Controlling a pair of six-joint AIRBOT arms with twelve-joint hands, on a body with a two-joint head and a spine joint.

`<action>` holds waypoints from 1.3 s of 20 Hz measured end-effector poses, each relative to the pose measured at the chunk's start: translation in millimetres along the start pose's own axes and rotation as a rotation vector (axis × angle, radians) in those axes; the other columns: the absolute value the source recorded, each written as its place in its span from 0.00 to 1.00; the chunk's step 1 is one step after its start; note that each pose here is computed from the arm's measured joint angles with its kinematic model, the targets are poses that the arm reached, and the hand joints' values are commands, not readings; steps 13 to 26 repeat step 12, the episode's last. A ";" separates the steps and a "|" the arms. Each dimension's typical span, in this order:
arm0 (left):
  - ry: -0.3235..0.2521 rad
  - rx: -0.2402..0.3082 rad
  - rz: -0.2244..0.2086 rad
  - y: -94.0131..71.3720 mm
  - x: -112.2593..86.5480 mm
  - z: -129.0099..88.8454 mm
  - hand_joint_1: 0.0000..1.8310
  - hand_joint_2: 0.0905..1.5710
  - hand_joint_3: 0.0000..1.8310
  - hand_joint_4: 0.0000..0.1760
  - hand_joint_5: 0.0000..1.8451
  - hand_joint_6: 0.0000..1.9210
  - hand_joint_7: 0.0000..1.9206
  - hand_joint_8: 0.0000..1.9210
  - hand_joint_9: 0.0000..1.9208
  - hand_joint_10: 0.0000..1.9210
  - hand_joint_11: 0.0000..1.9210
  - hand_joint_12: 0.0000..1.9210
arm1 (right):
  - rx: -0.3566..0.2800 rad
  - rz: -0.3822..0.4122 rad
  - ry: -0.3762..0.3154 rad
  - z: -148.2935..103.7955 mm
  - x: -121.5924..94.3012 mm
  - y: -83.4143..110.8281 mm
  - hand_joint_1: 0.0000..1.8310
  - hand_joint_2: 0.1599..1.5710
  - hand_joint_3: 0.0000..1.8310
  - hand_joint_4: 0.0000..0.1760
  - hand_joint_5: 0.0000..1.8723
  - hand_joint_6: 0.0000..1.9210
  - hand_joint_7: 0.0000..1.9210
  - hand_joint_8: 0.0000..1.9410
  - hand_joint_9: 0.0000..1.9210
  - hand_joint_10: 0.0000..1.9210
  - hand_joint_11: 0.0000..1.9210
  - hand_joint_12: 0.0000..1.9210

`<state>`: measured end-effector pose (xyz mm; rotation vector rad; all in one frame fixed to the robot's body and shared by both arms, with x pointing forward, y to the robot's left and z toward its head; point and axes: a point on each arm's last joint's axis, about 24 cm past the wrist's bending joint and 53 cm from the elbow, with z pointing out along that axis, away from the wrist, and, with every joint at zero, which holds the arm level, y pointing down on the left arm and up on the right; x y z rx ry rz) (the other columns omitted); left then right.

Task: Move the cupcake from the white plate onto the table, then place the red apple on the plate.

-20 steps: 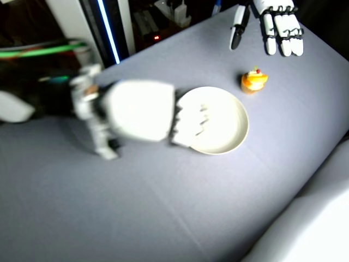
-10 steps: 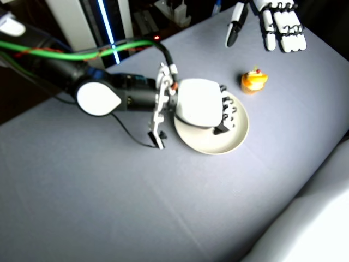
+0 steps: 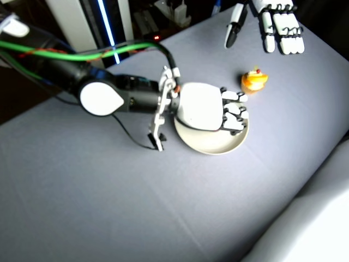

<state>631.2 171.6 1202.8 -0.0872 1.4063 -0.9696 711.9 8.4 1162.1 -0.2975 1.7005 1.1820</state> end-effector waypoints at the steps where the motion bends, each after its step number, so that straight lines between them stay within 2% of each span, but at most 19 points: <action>1: -0.004 0.001 -0.005 -0.7 -0.4 -0.6 0.41 0.53 0.00 1.00 0.00 0.00 0.02 0.00 0.03 0.00 0.01 0.01 | -0.024 0.029 -0.018 -5.2 -5.0 8.4 0.30 0.53 0.00 1.00 0.00 0.00 0.00 0.00 0.00 0.00 0.00 0.05; 2: -0.007 0.004 -0.011 -1.7 -0.6 -1.3 0.41 0.53 0.00 1.00 0.00 0.00 0.01 0.00 0.03 0.00 0.02 0.02 | -0.046 0.047 -0.038 -12.0 -11.5 13.8 0.29 0.50 0.00 1.00 0.00 0.00 0.00 0.00 0.00 0.00 0.00 0.01; 3: -0.009 0.011 -0.025 -3.0 -1.1 -3.7 0.41 0.53 0.00 1.00 0.00 0.00 0.00 0.00 0.02 0.00 0.01 0.01 | -0.090 0.099 -0.109 -35.8 -33.5 17.9 0.31 0.49 0.00 1.00 0.00 0.00 0.00 0.00 0.00 0.00 0.00 0.00; 4: -0.011 0.009 -0.032 -3.3 -1.9 -6.5 0.42 0.53 0.00 1.00 0.00 0.00 0.00 0.00 0.00 0.00 0.00 0.00 | -0.098 0.123 -0.155 -53.5 -49.3 14.6 0.33 0.45 0.00 1.00 0.00 0.00 0.00 0.00 0.00 0.00 0.00 0.00; 6: -0.049 0.000 -0.037 -1.2 -13.8 -13.4 0.44 0.54 0.00 1.00 0.00 0.00 0.00 0.00 0.00 0.00 0.00 0.00 | -0.084 0.162 -0.256 -97.5 -77.6 -0.2 0.39 0.49 0.00 1.00 0.00 0.00 0.00 0.00 0.00 0.00 0.00 0.00; 8: -0.087 0.018 -0.040 -6.6 -23.8 -20.1 0.43 0.53 0.00 1.00 0.00 0.00 0.00 0.00 0.01 0.00 0.03 0.02 | -0.069 0.176 -0.311 -129.0 -81.2 -7.3 0.40 0.49 0.00 1.00 0.00 0.00 0.00 0.00 0.00 0.00 0.00 0.00; 9: -0.111 0.047 -0.055 -14.5 -29.6 -24.3 0.42 0.53 0.00 1.00 0.00 0.00 0.01 0.00 0.02 0.01 0.04 0.02 | -0.086 0.195 -0.335 -147.3 -76.1 -2.5 0.41 0.47 0.00 1.00 0.00 0.00 0.00 0.00 0.00 0.00 0.00 0.00; 12: -0.135 0.081 -0.079 -21.0 -36.7 -31.8 0.42 0.54 0.00 1.00 0.00 0.00 0.02 0.01 0.03 0.01 0.06 0.03 | -0.145 0.214 -0.405 -177.2 -77.2 11.3 0.42 0.47 0.00 1.00 0.00 0.00 0.00 0.00 0.00 0.00 0.00 0.00; 26: -0.135 0.081 -0.079 -21.0 -36.7 -31.8 0.42 0.54 0.00 1.00 0.00 0.00 0.02 0.01 0.03 0.01 0.06 0.03 | -0.145 0.214 -0.405 -177.2 -77.2 11.3 0.42 0.47 0.00 1.00 0.00 0.00 0.00 0.00 0.00 0.00 0.00 0.00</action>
